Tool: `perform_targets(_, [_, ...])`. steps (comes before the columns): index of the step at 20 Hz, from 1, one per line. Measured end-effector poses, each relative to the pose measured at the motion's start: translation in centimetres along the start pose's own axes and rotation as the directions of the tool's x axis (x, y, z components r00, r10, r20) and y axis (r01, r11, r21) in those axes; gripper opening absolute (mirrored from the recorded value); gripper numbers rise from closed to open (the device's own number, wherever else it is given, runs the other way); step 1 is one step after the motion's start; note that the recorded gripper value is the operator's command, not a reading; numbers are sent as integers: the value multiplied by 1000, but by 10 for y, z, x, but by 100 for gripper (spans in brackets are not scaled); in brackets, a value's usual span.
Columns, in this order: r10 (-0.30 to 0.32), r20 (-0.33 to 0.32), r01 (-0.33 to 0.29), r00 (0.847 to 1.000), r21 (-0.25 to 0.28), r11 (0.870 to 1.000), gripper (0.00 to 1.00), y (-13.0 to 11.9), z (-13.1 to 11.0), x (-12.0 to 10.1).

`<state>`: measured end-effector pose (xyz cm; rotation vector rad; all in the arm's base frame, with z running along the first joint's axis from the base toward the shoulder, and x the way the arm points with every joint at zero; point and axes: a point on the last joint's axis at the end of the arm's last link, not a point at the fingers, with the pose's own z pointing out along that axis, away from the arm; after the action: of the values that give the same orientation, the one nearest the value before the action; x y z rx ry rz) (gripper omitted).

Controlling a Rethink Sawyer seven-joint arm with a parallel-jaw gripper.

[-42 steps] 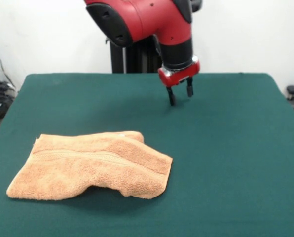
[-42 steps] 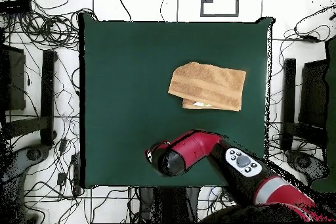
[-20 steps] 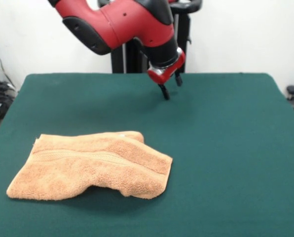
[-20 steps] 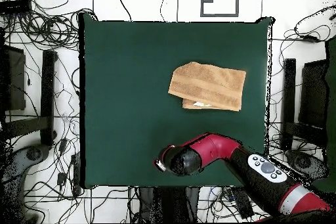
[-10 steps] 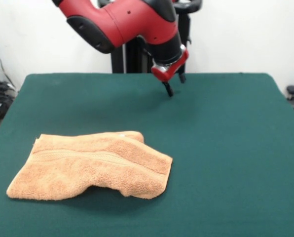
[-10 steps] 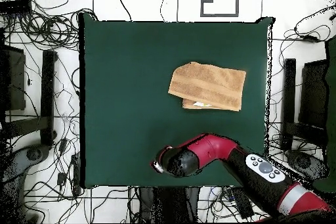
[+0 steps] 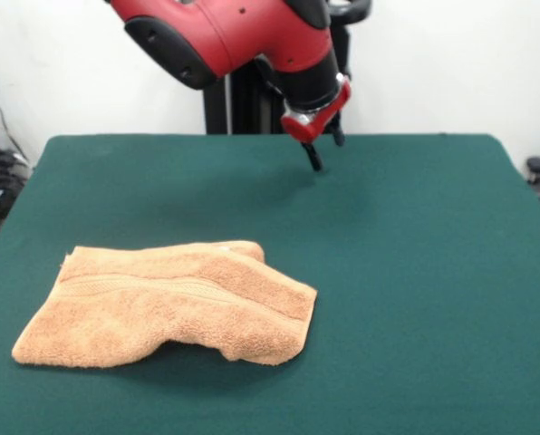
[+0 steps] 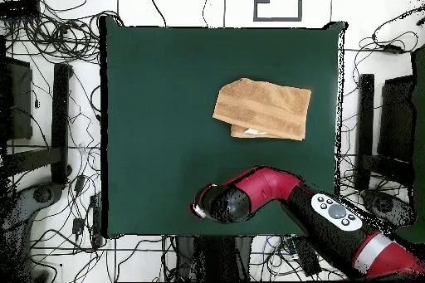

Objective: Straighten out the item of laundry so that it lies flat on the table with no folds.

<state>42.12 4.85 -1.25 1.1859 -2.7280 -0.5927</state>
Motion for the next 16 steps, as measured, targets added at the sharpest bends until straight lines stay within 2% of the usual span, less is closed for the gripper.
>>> perform_targets(16, [16,39,-15,999,-16,1000,100,-4,-7,14])
